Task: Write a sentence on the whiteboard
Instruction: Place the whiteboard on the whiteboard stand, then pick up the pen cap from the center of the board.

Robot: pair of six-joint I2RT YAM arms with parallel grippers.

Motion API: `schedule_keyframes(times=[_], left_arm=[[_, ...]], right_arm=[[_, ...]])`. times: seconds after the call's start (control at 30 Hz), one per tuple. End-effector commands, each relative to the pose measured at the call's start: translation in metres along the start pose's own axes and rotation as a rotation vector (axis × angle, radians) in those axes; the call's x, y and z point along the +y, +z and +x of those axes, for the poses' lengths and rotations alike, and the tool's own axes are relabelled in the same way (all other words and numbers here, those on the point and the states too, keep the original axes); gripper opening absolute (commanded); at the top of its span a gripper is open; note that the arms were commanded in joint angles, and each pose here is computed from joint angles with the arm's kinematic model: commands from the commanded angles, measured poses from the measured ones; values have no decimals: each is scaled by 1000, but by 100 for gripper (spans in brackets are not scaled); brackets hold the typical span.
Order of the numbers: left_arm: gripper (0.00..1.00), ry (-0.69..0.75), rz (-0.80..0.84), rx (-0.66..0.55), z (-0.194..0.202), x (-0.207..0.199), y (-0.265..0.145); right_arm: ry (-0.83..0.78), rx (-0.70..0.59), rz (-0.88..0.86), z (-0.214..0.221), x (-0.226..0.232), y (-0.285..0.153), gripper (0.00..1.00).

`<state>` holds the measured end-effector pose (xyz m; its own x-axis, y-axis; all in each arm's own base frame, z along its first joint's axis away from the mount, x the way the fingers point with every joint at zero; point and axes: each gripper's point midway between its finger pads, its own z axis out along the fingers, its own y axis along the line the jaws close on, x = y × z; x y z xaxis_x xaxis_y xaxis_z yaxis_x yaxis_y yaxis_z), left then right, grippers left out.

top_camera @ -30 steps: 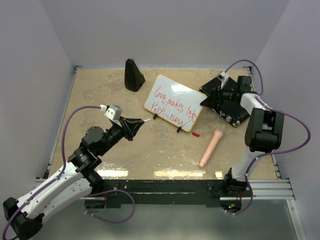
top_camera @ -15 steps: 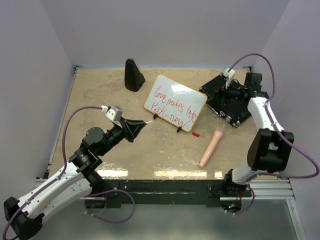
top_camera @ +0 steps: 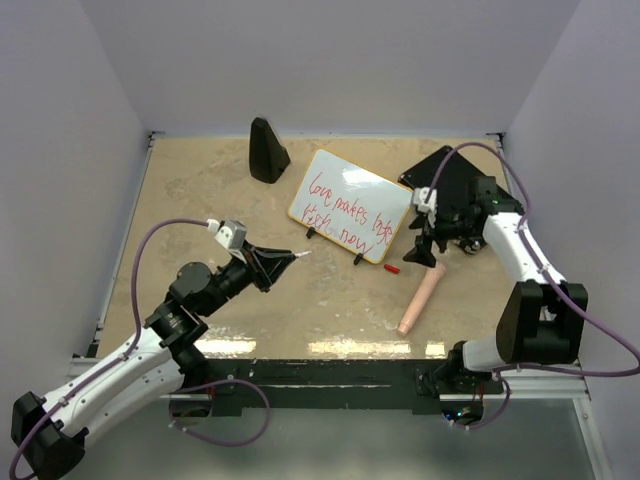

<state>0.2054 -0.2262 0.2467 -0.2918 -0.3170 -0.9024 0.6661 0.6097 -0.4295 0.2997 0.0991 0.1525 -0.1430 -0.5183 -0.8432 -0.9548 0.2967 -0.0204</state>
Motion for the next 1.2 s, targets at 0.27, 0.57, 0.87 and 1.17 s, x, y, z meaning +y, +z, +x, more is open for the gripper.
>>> schedule_keyframes(times=[0.27,0.57,0.87,1.17], left_arm=[[0,-10,15,-60,-7,-1,-5],[0,-5,7,-51,-2,1,-6],[0,-6,0,-46,1,4,-4],[0,-9,3,-43,4,4,-4]], right_arm=[[-74,274,184,37,-5,52,65],[-53,338,143,59,0,76,56],[-46,440,119,92,6,84,51],[-33,493,73,110,15,88,45]])
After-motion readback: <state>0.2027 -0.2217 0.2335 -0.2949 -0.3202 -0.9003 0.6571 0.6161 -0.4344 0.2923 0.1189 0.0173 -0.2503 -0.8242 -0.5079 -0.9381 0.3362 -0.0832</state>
